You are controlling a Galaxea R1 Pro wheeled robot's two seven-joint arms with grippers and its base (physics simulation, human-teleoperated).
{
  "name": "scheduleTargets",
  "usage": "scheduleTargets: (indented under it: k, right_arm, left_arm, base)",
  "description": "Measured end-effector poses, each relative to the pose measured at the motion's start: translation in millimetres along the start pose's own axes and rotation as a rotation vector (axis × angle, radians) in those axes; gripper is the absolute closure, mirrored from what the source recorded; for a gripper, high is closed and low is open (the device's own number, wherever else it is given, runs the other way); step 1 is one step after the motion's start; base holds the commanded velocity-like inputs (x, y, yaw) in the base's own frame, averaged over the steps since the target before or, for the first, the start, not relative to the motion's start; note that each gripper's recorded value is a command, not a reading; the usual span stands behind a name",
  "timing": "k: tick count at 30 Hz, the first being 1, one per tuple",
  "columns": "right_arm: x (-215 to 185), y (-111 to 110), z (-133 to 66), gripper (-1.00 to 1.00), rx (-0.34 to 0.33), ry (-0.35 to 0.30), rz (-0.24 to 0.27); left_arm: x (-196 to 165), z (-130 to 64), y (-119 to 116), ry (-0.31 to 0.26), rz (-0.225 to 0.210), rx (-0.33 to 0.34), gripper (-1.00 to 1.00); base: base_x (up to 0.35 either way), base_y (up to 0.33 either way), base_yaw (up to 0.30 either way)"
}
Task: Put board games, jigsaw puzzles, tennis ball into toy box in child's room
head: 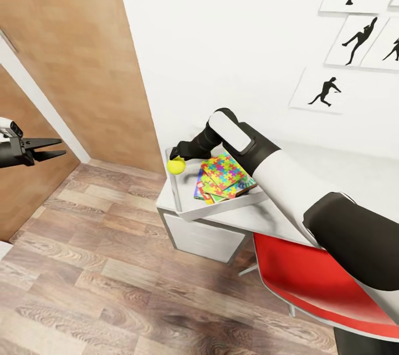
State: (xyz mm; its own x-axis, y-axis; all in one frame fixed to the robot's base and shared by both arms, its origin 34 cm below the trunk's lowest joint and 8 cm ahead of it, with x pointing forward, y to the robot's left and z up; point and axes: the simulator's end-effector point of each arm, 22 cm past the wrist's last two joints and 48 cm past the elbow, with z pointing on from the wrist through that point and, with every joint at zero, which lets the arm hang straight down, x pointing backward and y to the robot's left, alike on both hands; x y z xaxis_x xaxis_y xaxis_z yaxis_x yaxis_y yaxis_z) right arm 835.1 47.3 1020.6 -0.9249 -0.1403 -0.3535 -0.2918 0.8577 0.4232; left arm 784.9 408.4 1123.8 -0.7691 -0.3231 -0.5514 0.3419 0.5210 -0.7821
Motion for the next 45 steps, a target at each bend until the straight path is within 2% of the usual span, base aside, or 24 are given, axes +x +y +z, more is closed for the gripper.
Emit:
scheduleTargets:
  k: [14,31,39,45]
  right_arm:
    - [0,-1,0.3,1.0,0.004,0.001,-0.001]
    - [2,-10,2.4,1.0,0.04,0.006,-0.006]
    - [4,-32,4.1,1.0,0.148,0.004,-0.054]
    - [3,-36,3.7,1.0,0.168,0.002,-0.062]
  left_arm:
    - [-1,-0.7,0,-0.002,0.0,-0.001,-1.0]
    - [-1,-0.6,0,-0.002,0.001,0.0,-1.0]
    - [-1,-0.7,0,-0.002,0.0,-0.001,-1.0]
    - [-1,-0.4,0,-0.002,0.0,0.0,-1.0]
  base:
    - [0.0,0.0,0.038]
    - [0.0,0.0,-0.001]
    - [0.0,0.0,0.0]
    - [0.0,0.0,0.0]
